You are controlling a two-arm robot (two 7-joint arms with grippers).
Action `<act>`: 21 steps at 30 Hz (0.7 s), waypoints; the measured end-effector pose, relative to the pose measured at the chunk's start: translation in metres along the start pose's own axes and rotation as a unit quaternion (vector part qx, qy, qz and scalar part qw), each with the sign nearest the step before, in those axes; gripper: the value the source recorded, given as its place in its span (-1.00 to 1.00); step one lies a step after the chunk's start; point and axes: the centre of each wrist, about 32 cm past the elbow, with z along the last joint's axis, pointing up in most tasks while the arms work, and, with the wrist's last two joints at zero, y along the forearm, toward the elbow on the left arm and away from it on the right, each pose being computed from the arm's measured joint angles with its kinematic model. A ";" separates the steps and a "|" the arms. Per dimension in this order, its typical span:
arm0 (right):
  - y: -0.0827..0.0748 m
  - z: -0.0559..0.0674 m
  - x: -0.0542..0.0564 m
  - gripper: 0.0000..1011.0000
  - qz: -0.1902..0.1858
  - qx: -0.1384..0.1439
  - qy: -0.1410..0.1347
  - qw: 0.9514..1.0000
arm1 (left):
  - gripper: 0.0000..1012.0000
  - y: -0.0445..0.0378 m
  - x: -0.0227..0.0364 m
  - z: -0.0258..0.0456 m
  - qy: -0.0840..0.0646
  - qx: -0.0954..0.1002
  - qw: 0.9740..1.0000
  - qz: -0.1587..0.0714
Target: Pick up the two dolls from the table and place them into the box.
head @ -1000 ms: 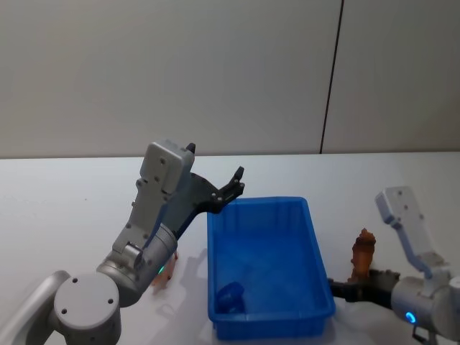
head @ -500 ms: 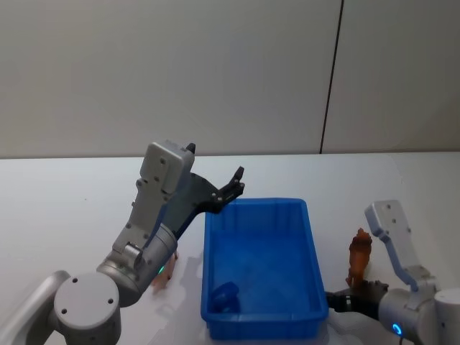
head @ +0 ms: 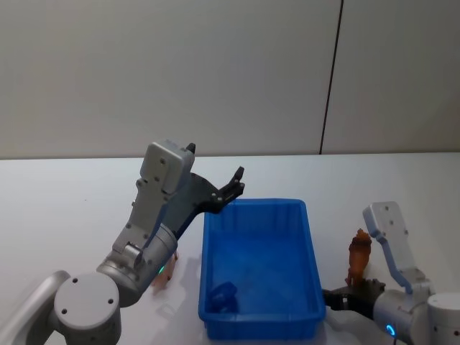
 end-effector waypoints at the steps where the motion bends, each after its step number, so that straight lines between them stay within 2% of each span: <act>1: 0.000 0.000 -0.001 0.98 -0.001 0.002 0.000 1.000 | 0.98 0.0000 0.0000 0.0000 0.000 0.000 1.000 0.000; 21: 0.001 -0.001 -0.004 0.98 -0.028 0.033 0.007 0.999 | 0.98 0.0000 0.0000 0.0000 0.000 0.000 1.000 0.000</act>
